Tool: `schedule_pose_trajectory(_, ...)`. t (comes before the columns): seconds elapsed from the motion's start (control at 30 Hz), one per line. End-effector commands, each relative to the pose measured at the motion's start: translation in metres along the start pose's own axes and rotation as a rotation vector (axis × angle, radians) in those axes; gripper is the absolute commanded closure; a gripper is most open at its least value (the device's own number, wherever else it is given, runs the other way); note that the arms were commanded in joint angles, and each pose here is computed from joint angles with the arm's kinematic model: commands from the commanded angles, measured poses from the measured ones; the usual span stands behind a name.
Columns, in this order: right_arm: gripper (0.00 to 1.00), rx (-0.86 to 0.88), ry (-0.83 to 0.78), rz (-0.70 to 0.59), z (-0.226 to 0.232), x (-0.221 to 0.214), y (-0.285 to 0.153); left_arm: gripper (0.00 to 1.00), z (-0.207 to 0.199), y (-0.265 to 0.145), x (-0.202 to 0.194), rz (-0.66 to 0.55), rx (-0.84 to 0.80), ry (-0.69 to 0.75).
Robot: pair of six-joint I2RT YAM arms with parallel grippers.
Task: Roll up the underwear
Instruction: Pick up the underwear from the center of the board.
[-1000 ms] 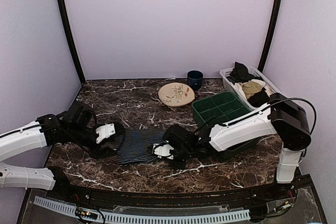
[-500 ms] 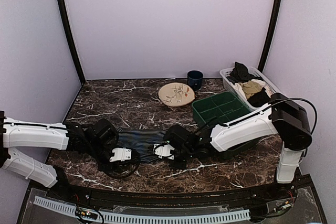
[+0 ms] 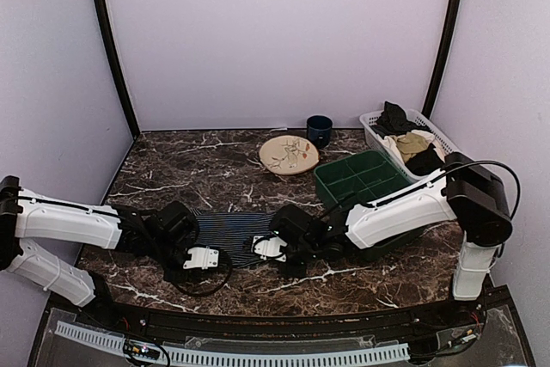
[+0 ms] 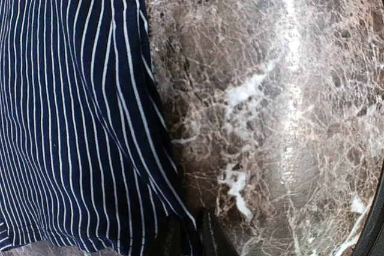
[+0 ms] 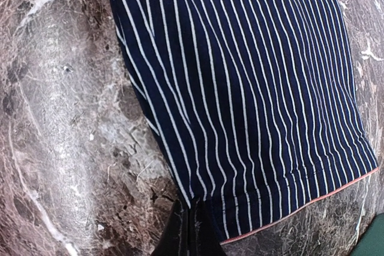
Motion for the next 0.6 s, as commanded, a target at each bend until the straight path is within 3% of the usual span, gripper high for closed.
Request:
schedule_pose_trajectory(0.0,1.0,0.059,0.001,0.046,0.013,-0.015,-0.005,0.85,0.0,0.009,-0.013,0.053,0.022,0.017)
schedule_pose_trajectory(0.3,1.0,0.085,0.001,0.027,0.015,-0.012,-0.012,1.0,0.011,0.013,-0.008,0.079,0.061,0.005)
schedule_pose_trajectory(0.57,1.0,0.091,0.003,0.007,0.012,-0.005,-0.024,1.0,0.005,-0.011,-0.005,0.027,0.047,-0.004)
Point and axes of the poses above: each gripper's point midway between its finger pads, its own y axis out along the fingers, its own z axis along the line the jaws close on, x = y × z, the point moved 2 cm from there along -y, back along the fingers, and after that the axes turned 10 degrees about -y, right-handed, at the moved point
